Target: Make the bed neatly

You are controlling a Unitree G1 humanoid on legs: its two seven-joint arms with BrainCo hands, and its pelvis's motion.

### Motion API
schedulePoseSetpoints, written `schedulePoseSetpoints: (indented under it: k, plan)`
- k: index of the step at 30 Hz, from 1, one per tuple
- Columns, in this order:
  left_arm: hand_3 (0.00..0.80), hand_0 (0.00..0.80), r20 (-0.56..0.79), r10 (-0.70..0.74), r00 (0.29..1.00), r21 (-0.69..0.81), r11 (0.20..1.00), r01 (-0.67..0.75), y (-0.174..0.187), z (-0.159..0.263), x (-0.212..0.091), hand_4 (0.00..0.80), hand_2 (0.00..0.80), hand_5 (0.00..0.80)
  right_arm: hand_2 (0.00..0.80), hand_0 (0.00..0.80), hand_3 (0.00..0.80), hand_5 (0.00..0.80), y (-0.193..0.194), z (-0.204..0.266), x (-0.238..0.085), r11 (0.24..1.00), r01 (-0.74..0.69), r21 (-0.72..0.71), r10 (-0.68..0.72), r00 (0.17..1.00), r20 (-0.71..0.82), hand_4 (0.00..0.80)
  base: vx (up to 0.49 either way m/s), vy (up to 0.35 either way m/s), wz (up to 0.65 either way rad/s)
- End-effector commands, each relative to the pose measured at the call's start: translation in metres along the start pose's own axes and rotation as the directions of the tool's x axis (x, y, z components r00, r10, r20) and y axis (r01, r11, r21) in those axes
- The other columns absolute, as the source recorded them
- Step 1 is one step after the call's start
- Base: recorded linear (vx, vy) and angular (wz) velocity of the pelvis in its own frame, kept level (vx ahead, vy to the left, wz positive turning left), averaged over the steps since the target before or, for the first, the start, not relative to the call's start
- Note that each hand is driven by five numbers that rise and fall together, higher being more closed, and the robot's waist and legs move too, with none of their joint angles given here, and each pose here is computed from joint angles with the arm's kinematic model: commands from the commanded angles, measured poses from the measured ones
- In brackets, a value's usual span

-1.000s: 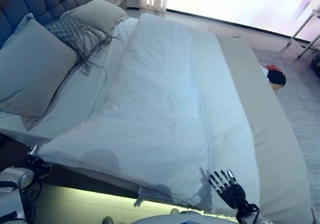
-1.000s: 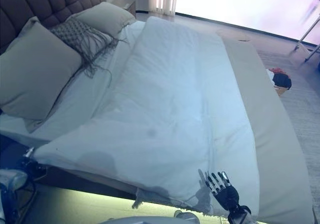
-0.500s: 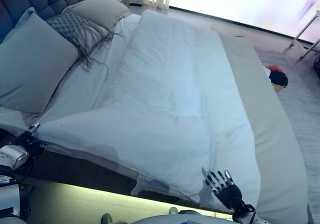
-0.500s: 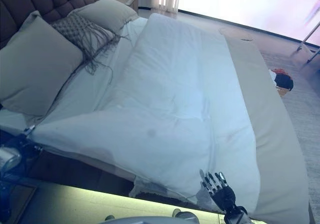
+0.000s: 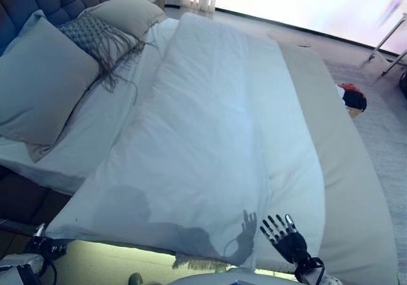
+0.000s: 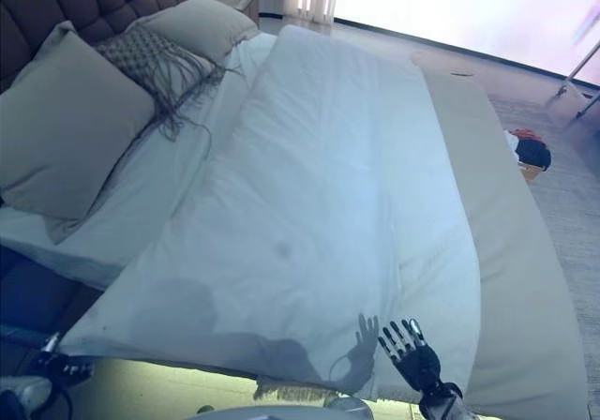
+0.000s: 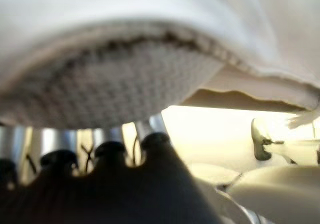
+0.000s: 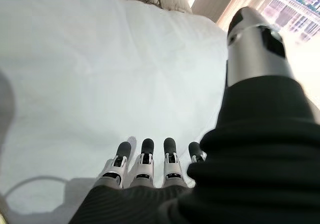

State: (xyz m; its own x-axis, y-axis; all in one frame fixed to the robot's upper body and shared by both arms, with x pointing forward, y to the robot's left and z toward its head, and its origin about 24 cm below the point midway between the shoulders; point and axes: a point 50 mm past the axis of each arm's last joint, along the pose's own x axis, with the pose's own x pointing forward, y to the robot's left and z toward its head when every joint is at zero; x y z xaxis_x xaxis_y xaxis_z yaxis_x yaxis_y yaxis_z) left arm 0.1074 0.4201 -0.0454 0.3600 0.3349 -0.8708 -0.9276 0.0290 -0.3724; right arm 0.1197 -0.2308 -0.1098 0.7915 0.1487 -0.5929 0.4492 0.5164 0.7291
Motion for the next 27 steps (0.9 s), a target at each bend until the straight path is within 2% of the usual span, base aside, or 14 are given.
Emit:
schedulePoseSetpoints:
  k: [1,3,7,9,11,15,18,22,27]
  plan:
    - [0.8,0.8,0.623,-0.002,0.782,0.083,0.995,-0.063,0.023,0.143,-0.094,0.8,0.8,0.8,0.0,0.0,0.0,0.0,-0.021,0.022,-0.028,0.997,0.064,-0.042,-0.062,0.997,0.051,0.0,0.0,0.0,0.0]
    - [0.8,0.8,0.62,-0.106,0.778,0.141,0.99,0.022,0.004,0.141,-0.09,0.8,0.8,0.8,0.0,0.0,0.0,0.0,-0.022,0.02,-0.028,0.997,0.064,-0.036,-0.062,0.997,0.052,0.0,0.0,0.0,0.0]
    - [0.8,0.8,0.541,-0.426,0.725,0.204,0.903,0.379,-0.055,0.117,-0.078,0.8,0.8,0.8,0.0,0.0,0.0,0.0,-0.026,0.019,-0.03,0.997,0.067,-0.032,-0.065,0.996,0.056,0.0,0.0,0.0,0.0]
    - [0.8,0.8,0.487,-0.539,0.687,0.29,0.842,0.455,-0.081,0.091,-0.067,0.8,0.8,0.8,0.0,0.0,0.0,0.0,-0.027,0.018,-0.031,0.997,0.068,-0.039,-0.065,0.996,0.057,0.0,0.0,0.0,0.0]
    - [0.8,0.8,0.431,-0.598,0.676,0.365,0.801,0.475,-0.088,0.071,-0.058,0.8,0.8,0.8,0.0,0.0,0.0,0.0,-0.026,0.021,-0.031,0.997,0.066,-0.05,-0.063,0.996,0.061,0.0,-0.022,0.017,0.04]
    - [0.8,0.8,0.432,-0.584,0.687,0.336,0.811,0.478,-0.074,0.066,-0.052,0.8,0.8,0.8,0.0,0.0,0.0,0.0,-0.015,0.029,-0.024,0.994,0.035,-0.105,-0.032,0.999,0.026,0.0,0.002,0.011,-0.05]
    - [0.8,0.8,0.439,-0.572,0.693,0.312,0.821,0.479,-0.059,0.067,-0.05,0.8,0.8,0.8,0.0,0.0,0.0,0.0,-0.003,0.032,-0.015,0.992,0.01,-0.13,-0.006,1.0,0.028,0.0,0.017,0.129,-0.61]
    - [0.8,0.8,0.403,-0.583,0.706,0.305,0.813,0.496,-0.061,0.054,-0.042,0.8,0.8,0.8,0.0,0.0,0.0,0.0,0.006,0.029,-0.009,0.99,-0.015,-0.137,0.021,0.999,0.042,0.0,-0.061,0.164,-0.24]
    - [0.8,0.8,0.381,-0.564,0.733,0.272,0.826,0.494,-0.062,0.041,-0.034,0.8,0.8,0.8,0.0,0.0,0.0,0.0,0.018,0.002,-0.006,0.991,-0.091,-0.095,0.091,0.996,-0.004,0.0,-0.138,0.104,-0.26]
